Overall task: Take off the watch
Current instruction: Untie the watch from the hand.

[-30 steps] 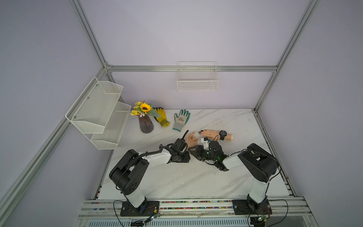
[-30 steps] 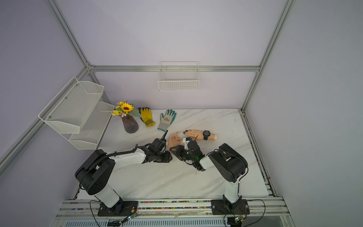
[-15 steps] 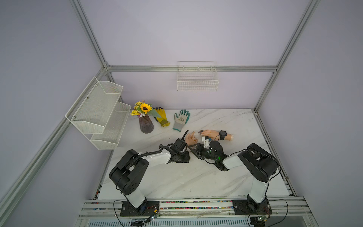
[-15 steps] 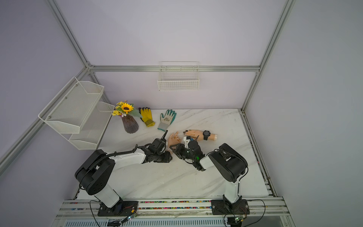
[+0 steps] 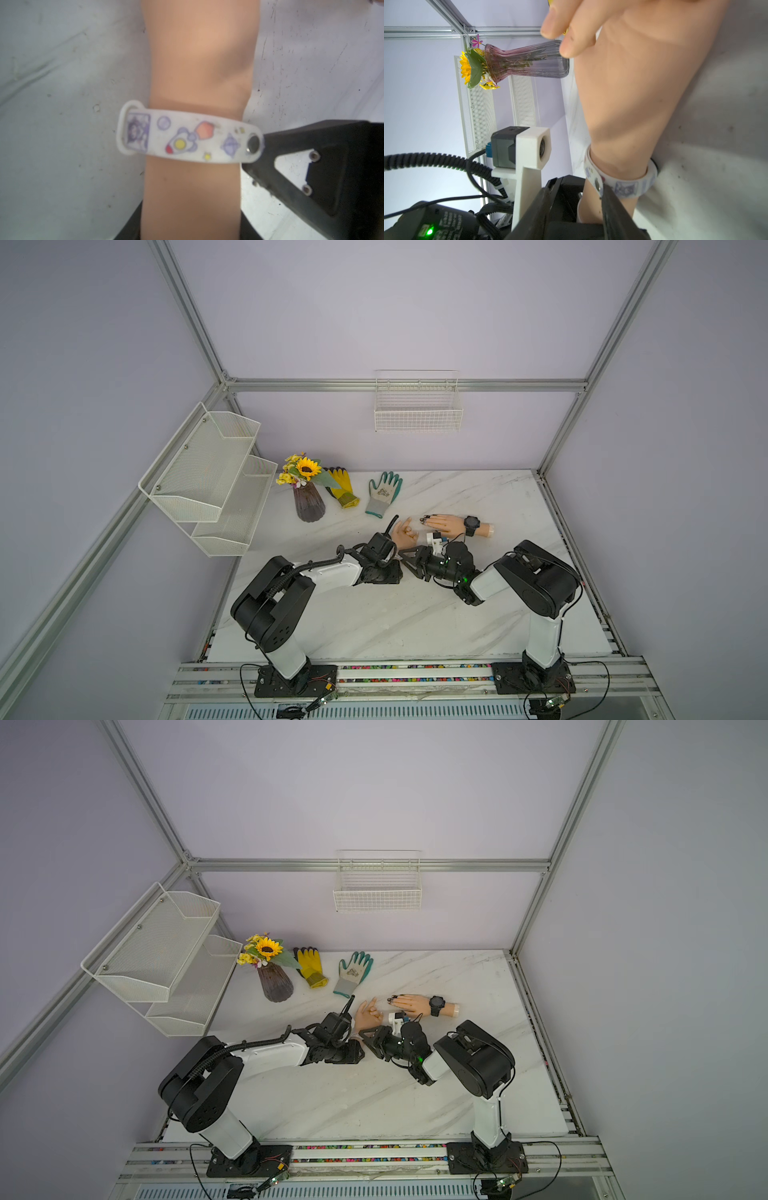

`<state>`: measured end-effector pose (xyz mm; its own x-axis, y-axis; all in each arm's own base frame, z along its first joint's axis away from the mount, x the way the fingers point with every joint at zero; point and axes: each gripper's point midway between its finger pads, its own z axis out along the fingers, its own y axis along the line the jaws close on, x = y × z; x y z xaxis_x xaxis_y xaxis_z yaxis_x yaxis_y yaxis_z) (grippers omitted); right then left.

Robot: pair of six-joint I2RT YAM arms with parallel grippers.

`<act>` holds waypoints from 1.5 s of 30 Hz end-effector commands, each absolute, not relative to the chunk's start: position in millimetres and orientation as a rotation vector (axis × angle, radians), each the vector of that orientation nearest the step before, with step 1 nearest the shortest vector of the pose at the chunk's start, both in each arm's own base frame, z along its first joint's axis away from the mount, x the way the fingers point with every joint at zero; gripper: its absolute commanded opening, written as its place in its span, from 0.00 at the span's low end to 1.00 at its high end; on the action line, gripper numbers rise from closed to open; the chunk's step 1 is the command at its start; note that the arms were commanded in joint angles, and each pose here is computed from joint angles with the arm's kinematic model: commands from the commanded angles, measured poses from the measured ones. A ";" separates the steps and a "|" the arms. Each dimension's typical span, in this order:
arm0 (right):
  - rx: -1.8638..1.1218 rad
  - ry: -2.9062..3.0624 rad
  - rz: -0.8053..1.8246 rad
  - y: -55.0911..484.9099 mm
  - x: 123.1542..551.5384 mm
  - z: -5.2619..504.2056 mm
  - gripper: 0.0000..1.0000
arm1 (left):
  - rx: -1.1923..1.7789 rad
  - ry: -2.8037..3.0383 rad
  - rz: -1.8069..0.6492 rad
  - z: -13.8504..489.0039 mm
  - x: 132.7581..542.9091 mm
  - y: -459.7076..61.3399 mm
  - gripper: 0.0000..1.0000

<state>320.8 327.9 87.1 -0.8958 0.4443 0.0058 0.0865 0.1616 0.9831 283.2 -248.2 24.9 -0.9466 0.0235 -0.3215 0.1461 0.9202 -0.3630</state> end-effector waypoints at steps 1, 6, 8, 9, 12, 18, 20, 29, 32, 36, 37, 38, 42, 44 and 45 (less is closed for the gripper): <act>0.376 2.044 1.894 343.9 322.7 116.1 0.36 | 0.162 3.058 -0.317 -34.8 221.9 -203.0 0.00; 0.415 2.006 1.784 338.5 343.9 113.3 0.28 | 0.177 3.050 -0.342 -32.0 220.8 -205.9 0.00; 0.431 1.994 1.761 334.5 349.3 113.3 0.26 | 0.188 3.048 -0.353 -31.3 220.0 -208.0 0.00; 0.437 1.992 1.754 333.2 350.9 112.4 0.26 | 0.191 3.043 -0.359 -30.5 220.8 -209.2 0.00; 0.407 1.990 1.762 337.2 352.9 113.4 0.24 | 0.205 3.040 -0.374 -29.5 220.5 -212.2 0.00; 0.419 1.989 1.760 336.0 352.9 110.2 0.15 | 0.213 3.035 -0.382 -29.0 221.3 -214.1 0.00; 0.438 1.992 1.753 334.7 353.9 107.3 0.14 | 0.216 3.035 -0.390 -28.5 220.8 -215.2 0.00; 0.439 1.953 1.766 337.9 362.0 119.0 0.00 | 0.286 3.015 -0.472 -25.7 218.0 -227.2 0.00; 0.433 1.941 1.772 337.3 362.9 126.3 0.00 | 0.304 3.032 -0.473 -29.6 212.1 -225.3 0.00; 0.393 1.936 1.821 342.5 360.7 137.6 0.00 | 0.292 3.097 -0.394 -41.0 200.8 -212.5 0.00; 0.385 1.937 1.835 344.1 360.3 140.1 0.00 | 0.285 3.112 -0.379 -43.6 198.0 -209.7 0.00; 0.371 1.937 1.852 346.4 358.8 143.3 0.00 | 0.278 3.126 -0.368 -45.6 195.1 -207.4 0.00; 0.350 1.915 1.905 350.3 357.6 159.3 0.00 | 0.291 3.183 -0.289 -54.7 182.7 -196.5 0.00; 0.361 1.905 1.928 350.5 357.3 165.5 0.00 | 0.299 3.206 -0.235 -58.7 178.6 -190.7 0.00; 0.370 1.899 1.937 350.2 357.8 168.5 0.00 | 0.302 3.216 -0.221 -61.0 176.2 -189.1 0.00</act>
<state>342.1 340.3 84.9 -0.8967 0.4427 0.0015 0.0844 0.1677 0.9822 291.9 -241.0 16.7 -0.9308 0.0118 -0.3652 0.1403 0.9344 -0.3275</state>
